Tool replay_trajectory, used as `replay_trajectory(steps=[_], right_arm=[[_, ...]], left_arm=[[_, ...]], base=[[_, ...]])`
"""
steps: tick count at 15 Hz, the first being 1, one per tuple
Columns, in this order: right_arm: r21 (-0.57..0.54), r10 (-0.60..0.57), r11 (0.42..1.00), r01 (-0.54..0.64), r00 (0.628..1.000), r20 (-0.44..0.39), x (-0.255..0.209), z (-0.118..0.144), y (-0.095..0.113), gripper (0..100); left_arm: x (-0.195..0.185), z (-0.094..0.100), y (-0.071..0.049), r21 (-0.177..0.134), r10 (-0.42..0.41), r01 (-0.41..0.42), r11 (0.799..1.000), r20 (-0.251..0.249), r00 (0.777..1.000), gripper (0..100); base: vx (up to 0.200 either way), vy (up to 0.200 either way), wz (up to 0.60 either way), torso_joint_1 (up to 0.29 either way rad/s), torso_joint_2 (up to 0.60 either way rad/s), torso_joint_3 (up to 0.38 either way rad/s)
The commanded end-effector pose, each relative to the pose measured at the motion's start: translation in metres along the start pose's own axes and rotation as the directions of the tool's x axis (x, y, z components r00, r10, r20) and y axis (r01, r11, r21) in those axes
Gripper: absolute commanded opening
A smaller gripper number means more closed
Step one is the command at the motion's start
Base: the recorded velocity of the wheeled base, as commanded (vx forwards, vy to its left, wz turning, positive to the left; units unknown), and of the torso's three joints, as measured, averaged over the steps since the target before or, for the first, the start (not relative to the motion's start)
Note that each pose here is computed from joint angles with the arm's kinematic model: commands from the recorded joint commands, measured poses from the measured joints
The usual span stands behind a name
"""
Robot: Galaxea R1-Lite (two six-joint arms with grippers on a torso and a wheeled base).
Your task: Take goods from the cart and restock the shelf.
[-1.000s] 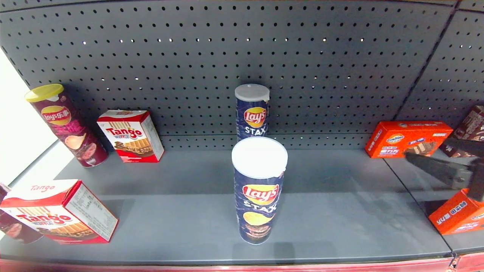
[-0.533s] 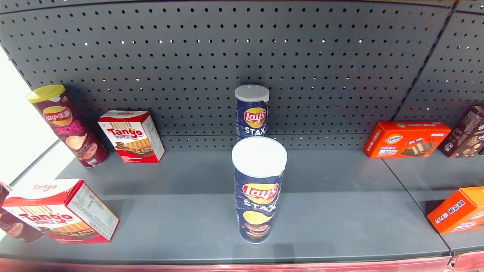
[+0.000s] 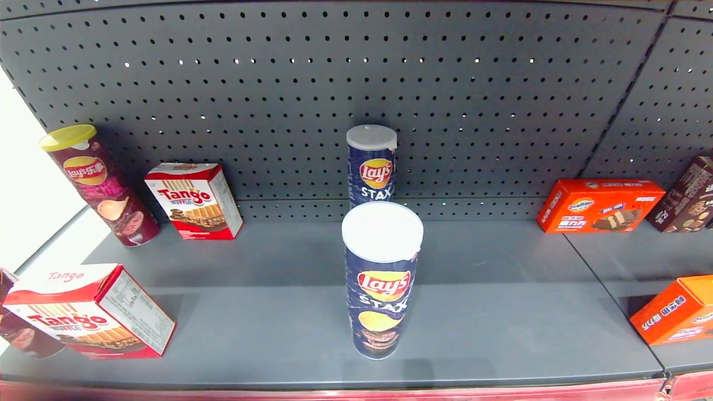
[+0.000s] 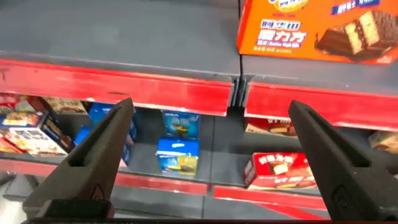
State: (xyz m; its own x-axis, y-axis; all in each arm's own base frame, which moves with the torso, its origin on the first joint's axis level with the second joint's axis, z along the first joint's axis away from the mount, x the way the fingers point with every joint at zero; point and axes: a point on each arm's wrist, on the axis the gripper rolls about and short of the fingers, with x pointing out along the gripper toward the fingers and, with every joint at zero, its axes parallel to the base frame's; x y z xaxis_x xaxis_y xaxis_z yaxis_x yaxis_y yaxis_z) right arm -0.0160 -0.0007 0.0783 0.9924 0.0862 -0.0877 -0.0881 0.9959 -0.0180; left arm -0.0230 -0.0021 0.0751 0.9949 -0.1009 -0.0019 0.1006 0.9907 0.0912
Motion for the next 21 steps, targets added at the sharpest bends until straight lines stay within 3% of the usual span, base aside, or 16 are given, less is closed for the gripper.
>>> replay_trajectory(steps=[1,4,5,7,9,11,21], right_arm=[[0.013,-0.01,1.0,0.01,1.0,0.002,0.0001,-0.0008,-0.0002,100],[0.014,-0.013,1.0,0.013,1.0,0.002,0.0001,-0.0008,-0.0002,100],[0.02,-0.091,0.996,0.091,0.995,0.026,-0.0019,-0.0016,0.0013,100],[0.024,-0.082,0.996,0.08,0.993,0.081,-0.0057,-0.0025,0.0014,100],[0.022,-0.085,0.996,0.083,0.993,0.083,-0.0059,-0.0027,0.0015,100],[0.022,-0.085,0.996,0.083,0.993,0.083,-0.0059,-0.0027,0.0015,100],[0.028,-0.08,0.997,0.078,0.993,0.083,-0.0059,-0.0027,0.0016,100]], left_arm=[[0.0001,-0.0001,0.0,-0.001,0.001,-0.001,1.0,-0.003,1.0,100],[0.0001,-0.0001,0.0,-0.003,-0.002,0.002,1.0,-0.003,1.0,100],[0.0001,0.0,0.0,-0.001,-0.002,0.002,1.0,-0.001,1.0,100],[0.0001,0.0,0.0,-0.001,0.0,0.0,1.0,-0.001,1.0,100],[0.0001,-0.0001,0.0,-0.001,0.0,0.0,1.0,-0.003,1.0,100],[0.0001,0.0,0.0001,-0.038,0.007,-0.007,0.999,-0.002,1.0,100],[0.0001,0.0,0.0001,-0.044,0.007,-0.007,0.999,-0.002,1.0,100]], base=[[0.0,0.0,0.0,0.0,0.0,0.0],[0.0,0.0,0.0,0.0,0.0,0.0],[0.0,0.0,0.0,0.0,0.0,0.0],[0.0,0.0,0.0,0.0,0.0,0.0],[0.0,0.0,0.0,0.0,0.0,0.0],[0.0,0.0,0.0,0.0,0.0,0.0],[-0.02,0.0,0.0,0.0,0.0,0.0]])
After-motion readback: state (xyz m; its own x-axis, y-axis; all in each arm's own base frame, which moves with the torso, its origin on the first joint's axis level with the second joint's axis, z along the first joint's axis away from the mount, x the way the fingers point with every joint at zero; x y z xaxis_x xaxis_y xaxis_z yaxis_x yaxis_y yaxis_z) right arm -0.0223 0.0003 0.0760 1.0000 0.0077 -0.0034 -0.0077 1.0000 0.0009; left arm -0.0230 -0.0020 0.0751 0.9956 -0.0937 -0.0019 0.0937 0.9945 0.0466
